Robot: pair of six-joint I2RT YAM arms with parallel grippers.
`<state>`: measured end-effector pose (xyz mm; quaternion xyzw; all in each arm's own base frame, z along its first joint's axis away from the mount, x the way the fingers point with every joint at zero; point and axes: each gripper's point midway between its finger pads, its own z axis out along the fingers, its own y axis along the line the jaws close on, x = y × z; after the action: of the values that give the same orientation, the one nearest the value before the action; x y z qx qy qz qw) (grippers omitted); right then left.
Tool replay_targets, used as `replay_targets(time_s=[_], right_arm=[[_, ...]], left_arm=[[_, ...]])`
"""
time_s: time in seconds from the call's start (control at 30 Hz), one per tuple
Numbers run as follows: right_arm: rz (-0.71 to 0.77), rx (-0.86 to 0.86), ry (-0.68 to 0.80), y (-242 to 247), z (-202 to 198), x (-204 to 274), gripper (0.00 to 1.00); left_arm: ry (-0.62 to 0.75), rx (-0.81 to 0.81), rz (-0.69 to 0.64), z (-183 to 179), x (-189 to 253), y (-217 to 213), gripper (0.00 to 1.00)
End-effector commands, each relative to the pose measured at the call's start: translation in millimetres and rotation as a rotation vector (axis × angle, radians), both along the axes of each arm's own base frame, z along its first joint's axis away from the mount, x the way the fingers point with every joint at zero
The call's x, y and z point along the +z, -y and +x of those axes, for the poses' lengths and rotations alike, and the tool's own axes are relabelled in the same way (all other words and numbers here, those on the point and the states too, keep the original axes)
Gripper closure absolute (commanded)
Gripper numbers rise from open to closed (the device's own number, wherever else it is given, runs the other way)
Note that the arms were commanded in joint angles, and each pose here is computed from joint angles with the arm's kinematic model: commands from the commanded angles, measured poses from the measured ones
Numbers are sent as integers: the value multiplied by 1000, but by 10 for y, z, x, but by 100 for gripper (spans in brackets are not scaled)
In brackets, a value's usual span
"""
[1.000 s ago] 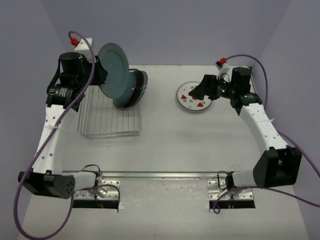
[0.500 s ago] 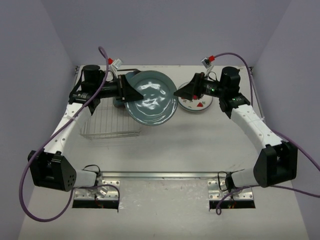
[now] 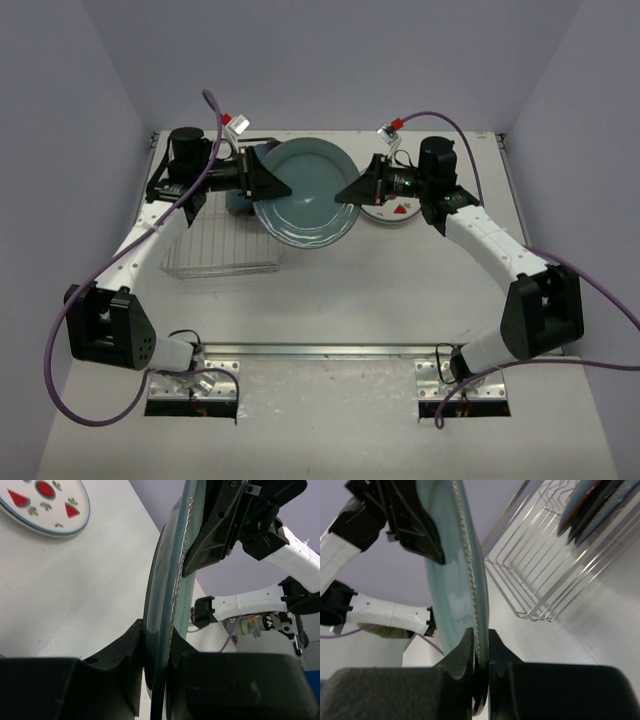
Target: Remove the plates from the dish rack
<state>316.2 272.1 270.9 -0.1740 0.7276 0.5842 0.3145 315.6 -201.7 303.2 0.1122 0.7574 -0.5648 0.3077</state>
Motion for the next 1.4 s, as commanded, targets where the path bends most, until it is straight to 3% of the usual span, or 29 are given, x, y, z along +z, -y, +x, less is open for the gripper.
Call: replay_targets(time_s=[0.0, 0.07, 0.1, 0.27, 0.43, 0.63, 1.0, 1.37], right_arm=[[42, 61, 75, -28, -71, 218, 100], [44, 61, 58, -6, -83, 195, 100], [42, 49, 49, 31, -63, 170, 100], [51, -13, -56, 306, 115, 22, 100], [41, -189, -151, 942, 546, -258, 100], [-28, -369, -285, 1587, 1045, -688, 100], [-115, -456, -374, 1834, 1644, -1260, 100], [-160, -478, -414, 1946, 1863, -1590, 100]], left_arm=[[131, 18, -9, 97, 276, -17, 75], [112, 74, 35, 181, 225, -66, 30], [123, 129, 73, 277, 183, -120, 1], [130, 354, 218, 531, 148, -484, 0], [160, 474, 270, 606, 262, -771, 0], [174, 486, 262, 577, 309, -784, 0], [175, 486, 269, 554, 287, -790, 0], [172, 484, 266, 542, 249, -789, 0]])
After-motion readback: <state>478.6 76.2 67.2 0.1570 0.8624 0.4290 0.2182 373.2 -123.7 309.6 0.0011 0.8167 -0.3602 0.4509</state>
